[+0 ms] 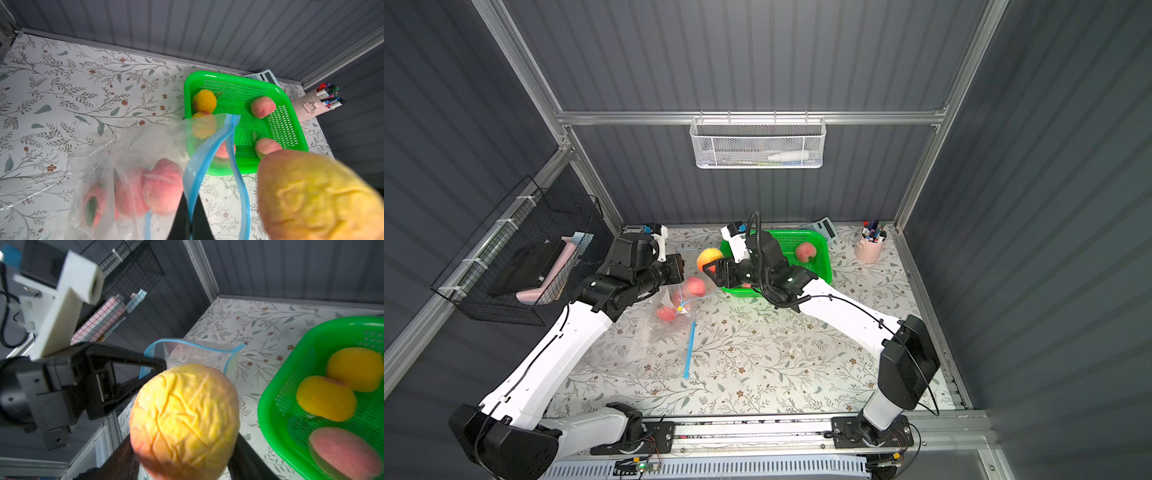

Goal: Place the peach in a zip-top bag and seal the zipper
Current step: Place the peach in the zipper food storage bag, then adjust the zipper food storage bag at the center of the board.

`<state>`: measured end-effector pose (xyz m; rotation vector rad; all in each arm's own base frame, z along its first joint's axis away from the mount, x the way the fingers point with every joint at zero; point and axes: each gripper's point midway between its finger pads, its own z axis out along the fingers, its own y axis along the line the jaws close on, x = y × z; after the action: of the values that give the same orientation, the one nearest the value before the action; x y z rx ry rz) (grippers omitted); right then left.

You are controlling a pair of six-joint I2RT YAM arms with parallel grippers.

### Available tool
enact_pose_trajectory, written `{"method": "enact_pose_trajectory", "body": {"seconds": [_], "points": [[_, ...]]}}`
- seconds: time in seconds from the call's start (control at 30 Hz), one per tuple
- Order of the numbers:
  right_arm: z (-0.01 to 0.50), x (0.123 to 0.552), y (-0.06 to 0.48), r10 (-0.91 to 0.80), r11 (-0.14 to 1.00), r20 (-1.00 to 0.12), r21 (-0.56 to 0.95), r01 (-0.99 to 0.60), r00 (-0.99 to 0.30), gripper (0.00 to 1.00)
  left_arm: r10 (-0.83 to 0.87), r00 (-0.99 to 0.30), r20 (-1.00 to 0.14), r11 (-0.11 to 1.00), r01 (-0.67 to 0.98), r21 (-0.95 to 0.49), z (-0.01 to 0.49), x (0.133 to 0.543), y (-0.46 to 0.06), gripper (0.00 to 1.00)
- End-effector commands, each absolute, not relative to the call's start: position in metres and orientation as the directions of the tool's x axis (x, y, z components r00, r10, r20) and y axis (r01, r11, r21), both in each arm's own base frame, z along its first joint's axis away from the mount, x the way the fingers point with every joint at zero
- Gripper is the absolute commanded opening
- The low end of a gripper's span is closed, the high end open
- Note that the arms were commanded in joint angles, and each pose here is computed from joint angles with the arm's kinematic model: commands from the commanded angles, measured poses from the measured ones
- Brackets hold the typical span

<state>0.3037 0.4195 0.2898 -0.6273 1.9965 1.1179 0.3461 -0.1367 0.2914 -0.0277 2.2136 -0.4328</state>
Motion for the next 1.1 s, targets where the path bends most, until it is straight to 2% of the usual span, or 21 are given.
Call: {"method": "enact_pose_trajectory", "body": {"seconds": [0.0,0.2,0.3,0.43,0.7,0.87,1.07], "points": [[0.29,0.299,0.436,-0.093,0.446,-0.804,0.494,-0.747,-0.587,0.64,-0.202,-0.589,-0.783,0.926,0.146,-0.348,0.315,0.349,-0.138,0.0],[0.287,0.298,0.44,-0.114,0.445,-0.785,0.508,-0.737,-0.609,0.83,-0.2,-0.587,-0.785,0.928,0.143,-0.343,0.315,0.348,-0.136,0.0],[0.298,0.302,0.435,-0.081,0.462,-0.81,0.486,-0.742,-0.581,0.85,-0.2,-0.584,-0.787,0.932,0.134,-0.336,0.316,0.348,-0.134,0.0],[0.31,0.306,0.425,-0.034,0.493,-0.841,0.456,-0.741,-0.541,0.86,-0.196,-0.571,-0.797,0.937,0.13,-0.324,0.319,0.347,-0.131,0.0],[0.319,0.333,0.38,0.027,0.693,-0.894,0.34,-0.636,-0.448,0.86,-0.111,-0.524,-0.844,0.949,0.198,-0.247,0.338,0.336,-0.127,0.0],[0.329,0.338,0.368,-0.019,0.713,-0.93,0.245,-0.657,-0.368,0.82,0.035,-0.503,-0.863,0.94,0.311,-0.143,0.353,0.318,-0.128,0.0],[0.331,0.338,0.346,-0.075,0.682,-0.953,0.165,-0.713,-0.292,0.78,0.194,-0.496,-0.847,0.911,0.411,-0.032,0.348,0.301,-0.128,0.0]]}}
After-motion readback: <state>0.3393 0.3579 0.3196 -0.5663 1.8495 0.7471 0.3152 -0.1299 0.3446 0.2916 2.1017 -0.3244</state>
